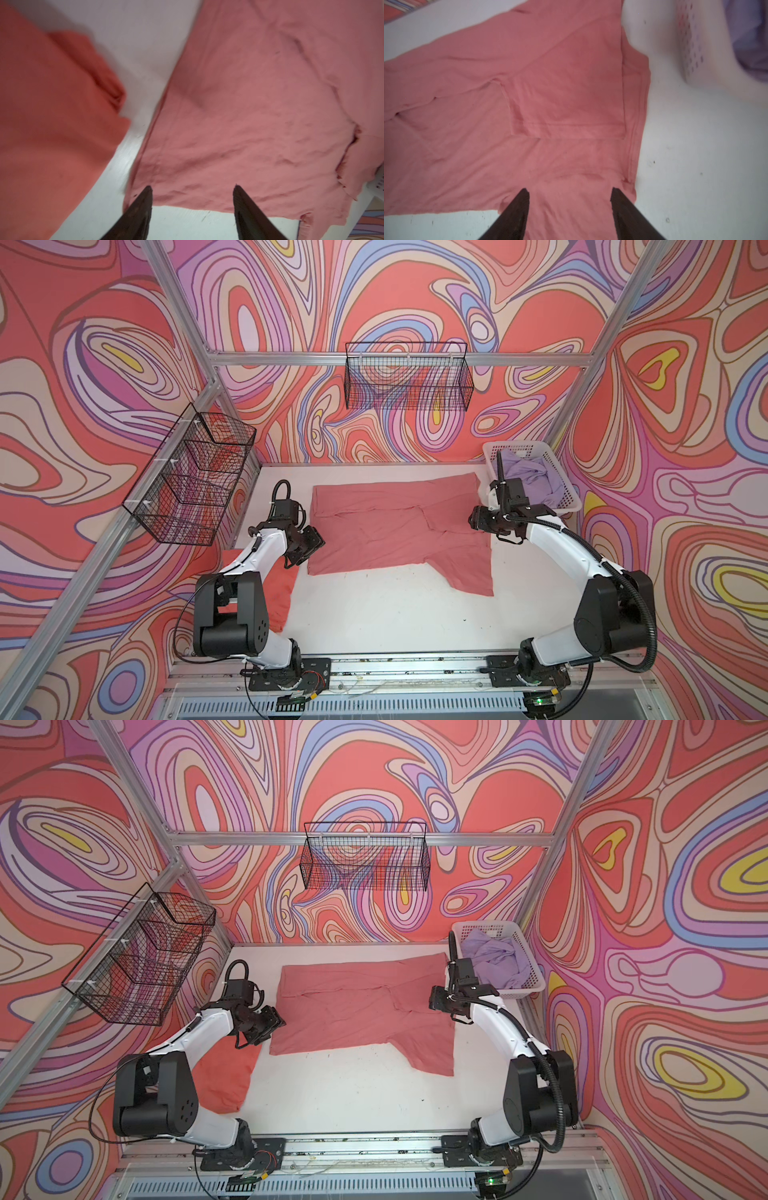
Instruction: Fold and stack the t-shirts
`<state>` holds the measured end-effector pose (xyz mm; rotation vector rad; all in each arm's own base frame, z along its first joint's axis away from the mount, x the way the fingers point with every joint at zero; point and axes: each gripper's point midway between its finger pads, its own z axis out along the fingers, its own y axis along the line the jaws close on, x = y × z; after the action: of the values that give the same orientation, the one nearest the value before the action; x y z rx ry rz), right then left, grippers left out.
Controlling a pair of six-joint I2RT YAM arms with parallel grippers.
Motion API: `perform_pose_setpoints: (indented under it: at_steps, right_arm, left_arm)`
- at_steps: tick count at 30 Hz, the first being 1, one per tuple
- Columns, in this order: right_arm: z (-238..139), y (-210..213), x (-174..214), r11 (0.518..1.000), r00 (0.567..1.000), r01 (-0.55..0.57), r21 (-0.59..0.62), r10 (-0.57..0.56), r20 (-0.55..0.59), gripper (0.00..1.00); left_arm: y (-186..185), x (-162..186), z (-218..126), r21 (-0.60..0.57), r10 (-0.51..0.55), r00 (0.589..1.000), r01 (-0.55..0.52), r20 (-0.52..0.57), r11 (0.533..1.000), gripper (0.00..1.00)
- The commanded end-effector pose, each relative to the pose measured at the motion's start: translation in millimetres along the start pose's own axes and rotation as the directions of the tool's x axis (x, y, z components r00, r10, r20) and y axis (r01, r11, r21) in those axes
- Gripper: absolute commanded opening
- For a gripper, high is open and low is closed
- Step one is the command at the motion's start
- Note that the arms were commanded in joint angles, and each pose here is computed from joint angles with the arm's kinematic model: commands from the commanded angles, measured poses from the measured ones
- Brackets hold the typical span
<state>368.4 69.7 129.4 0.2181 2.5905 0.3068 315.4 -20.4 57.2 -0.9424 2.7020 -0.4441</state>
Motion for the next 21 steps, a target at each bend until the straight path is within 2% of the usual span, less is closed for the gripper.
perform_pose_setpoints:
  at_steps: [1,8,15,21]
  right_arm:
    - [-3,-3,26,0.999,0.997,-0.040,-0.005,0.039,-0.062,0.67]
    - [-8,-4,30,0.999,0.997,-0.043,0.001,0.043,-0.059,0.67]
    - [-8,-3,27,0.999,0.998,-0.049,-0.007,0.048,-0.049,0.67]
    - [-5,0,24,0.999,0.998,-0.049,-0.018,0.048,-0.045,0.66]
  left_arm:
    - [14,12,2,-0.032,-0.045,0.999,0.044,-0.011,0.999,0.54]
    - [31,13,9,-0.101,-0.059,0.998,0.059,0.003,0.993,0.38]
    - [47,11,-11,-0.177,-0.014,0.997,0.027,0.074,0.984,0.40]
    - [49,19,3,-0.156,-0.026,0.999,0.033,0.047,0.987,0.40]
